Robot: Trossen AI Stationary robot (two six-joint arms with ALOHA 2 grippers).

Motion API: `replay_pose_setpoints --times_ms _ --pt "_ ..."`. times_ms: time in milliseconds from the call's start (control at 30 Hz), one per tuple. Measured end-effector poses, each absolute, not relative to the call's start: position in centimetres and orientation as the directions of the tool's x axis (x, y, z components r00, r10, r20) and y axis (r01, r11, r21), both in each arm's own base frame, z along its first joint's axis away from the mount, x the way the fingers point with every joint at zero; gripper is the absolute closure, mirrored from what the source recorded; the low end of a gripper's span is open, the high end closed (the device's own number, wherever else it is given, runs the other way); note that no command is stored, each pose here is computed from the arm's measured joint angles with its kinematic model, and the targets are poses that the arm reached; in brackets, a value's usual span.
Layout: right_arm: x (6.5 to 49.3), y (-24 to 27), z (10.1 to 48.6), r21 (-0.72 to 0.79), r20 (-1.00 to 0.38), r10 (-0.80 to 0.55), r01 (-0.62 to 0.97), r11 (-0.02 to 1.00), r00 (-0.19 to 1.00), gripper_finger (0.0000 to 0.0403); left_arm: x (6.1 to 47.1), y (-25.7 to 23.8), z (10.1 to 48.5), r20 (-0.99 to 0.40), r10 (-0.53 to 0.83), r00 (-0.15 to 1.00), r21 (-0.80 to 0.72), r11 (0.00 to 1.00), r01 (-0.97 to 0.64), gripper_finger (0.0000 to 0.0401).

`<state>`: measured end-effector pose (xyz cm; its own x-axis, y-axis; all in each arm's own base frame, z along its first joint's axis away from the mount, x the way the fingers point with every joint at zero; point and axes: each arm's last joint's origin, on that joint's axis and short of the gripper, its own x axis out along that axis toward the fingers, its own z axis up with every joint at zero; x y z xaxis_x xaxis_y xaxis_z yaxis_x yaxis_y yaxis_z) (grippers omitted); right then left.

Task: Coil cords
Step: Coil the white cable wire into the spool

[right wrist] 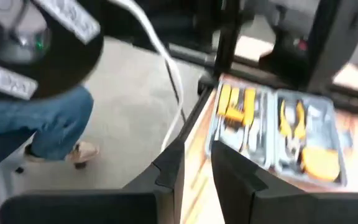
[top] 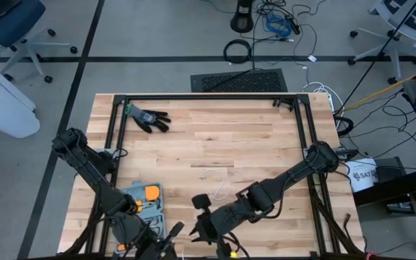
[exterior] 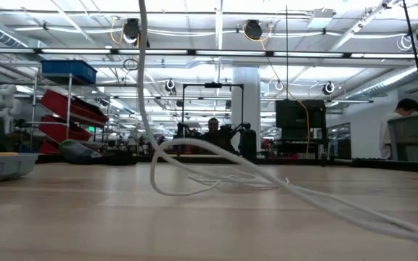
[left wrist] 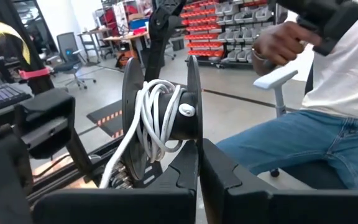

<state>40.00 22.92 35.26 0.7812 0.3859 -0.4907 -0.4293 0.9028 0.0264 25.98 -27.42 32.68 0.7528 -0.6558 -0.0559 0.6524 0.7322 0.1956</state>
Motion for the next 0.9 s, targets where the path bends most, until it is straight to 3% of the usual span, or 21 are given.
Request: replay_pose_setpoints --times_ms 133,400,533,667,800,900 --pt "39.5 22.9 34.6 0.076 -0.563 0.359 -0.386 0.919 0.744 0.0332 26.0 -27.4 32.7 -0.056 -0.656 0.753 0.196 0.732 0.652 0.0395" --pt "35.5 27.6 31.7 0.034 -0.627 0.122 -0.129 0.991 0.77 0.0332 25.3 -28.0 32.7 -0.057 -0.673 0.737 0.196 0.716 0.669 0.0395" --pt "33.0 30.3 29.0 0.01 -0.543 -0.055 0.073 0.997 0.838 0.0332 25.1 -28.3 32.7 -0.058 -0.68 0.731 0.199 0.71 0.675 0.0395" --pt "31.3 32.5 26.8 0.052 -0.364 -0.156 0.187 0.981 0.918 0.0332 25.1 -28.3 32.7 -0.056 -0.679 0.732 0.202 0.71 0.674 0.0395" --pt "31.0 33.7 25.0 0.057 -0.214 -0.155 0.17 0.984 0.965 0.0326 25.1 -28.3 32.7 -0.053 -0.677 0.734 0.197 0.714 0.672 0.0395" --pt "31.7 34.3 23.3 0.017 -0.129 -0.131 0.134 0.991 0.983 0.0296 25.1 -28.3 32.7 -0.051 -0.675 0.736 0.196 0.716 0.67 0.0395"
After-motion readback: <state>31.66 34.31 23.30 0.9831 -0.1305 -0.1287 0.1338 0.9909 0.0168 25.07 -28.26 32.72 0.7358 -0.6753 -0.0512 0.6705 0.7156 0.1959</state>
